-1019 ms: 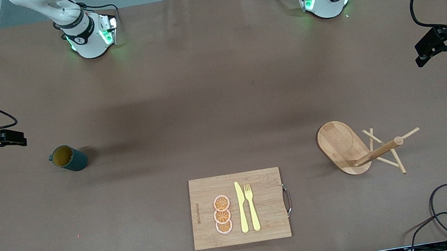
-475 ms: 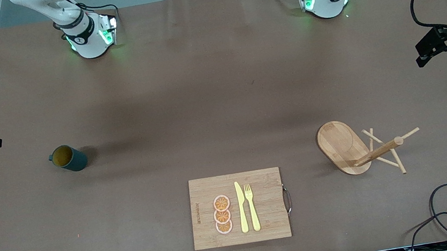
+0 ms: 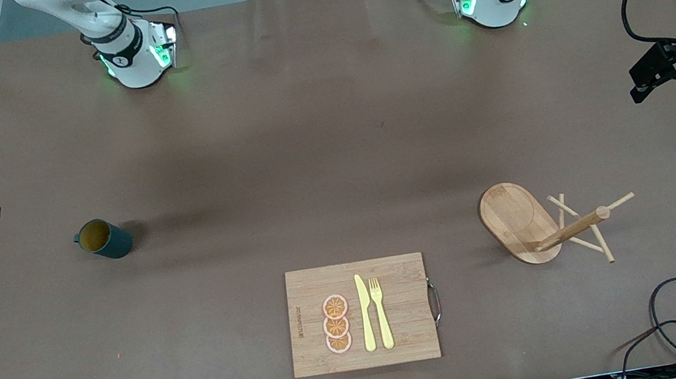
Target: Transfer cup from left to right arm and place
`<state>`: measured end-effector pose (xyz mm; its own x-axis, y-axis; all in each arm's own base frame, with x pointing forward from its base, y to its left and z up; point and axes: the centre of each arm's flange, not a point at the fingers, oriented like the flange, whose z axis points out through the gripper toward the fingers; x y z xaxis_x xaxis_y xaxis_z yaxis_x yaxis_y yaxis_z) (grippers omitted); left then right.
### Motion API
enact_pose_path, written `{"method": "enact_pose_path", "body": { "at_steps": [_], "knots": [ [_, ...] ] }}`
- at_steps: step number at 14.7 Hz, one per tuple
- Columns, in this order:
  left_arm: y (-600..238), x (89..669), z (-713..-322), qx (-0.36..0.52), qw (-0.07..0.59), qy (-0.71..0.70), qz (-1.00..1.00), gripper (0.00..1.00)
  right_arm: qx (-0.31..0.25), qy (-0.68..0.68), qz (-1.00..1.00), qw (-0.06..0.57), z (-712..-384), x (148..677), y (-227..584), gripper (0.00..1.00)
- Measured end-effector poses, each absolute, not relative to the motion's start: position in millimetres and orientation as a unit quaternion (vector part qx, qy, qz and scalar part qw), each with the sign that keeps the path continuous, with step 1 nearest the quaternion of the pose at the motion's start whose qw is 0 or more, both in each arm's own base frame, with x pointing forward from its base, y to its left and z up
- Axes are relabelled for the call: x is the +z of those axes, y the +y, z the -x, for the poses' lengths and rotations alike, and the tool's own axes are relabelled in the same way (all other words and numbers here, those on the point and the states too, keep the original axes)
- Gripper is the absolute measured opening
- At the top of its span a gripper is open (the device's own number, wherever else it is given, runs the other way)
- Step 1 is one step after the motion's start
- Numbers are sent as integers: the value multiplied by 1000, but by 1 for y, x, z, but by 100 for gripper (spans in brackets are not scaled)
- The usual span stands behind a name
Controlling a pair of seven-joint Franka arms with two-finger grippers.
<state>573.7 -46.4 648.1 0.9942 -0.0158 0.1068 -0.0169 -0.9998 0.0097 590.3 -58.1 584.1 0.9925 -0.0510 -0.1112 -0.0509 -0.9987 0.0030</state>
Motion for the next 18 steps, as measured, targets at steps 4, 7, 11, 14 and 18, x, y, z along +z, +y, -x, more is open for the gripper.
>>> {"method": "enact_pose_path", "body": {
  "at_steps": [4,7,11,14,18],
  "knots": [
    [-46,648,-574,54,5,-8,-999,100,-69,-22,-997,-10,-581,593,-54,100],
    [-46,648,-574,54,5,-8,-999,100,-72,-18,-997,-11,-564,614,-52,100],
    [-46,648,-574,54,5,-8,-999,100,-60,-17,-998,-11,-540,645,-49,100],
    [-46,648,-574,54,5,-8,-998,100,-56,-17,-998,-12,-524,657,-49,100],
    [-46,649,-574,54,5,-8,-998,100,-56,-38,-998,-11,-518,661,-46,100]
  ]
}}
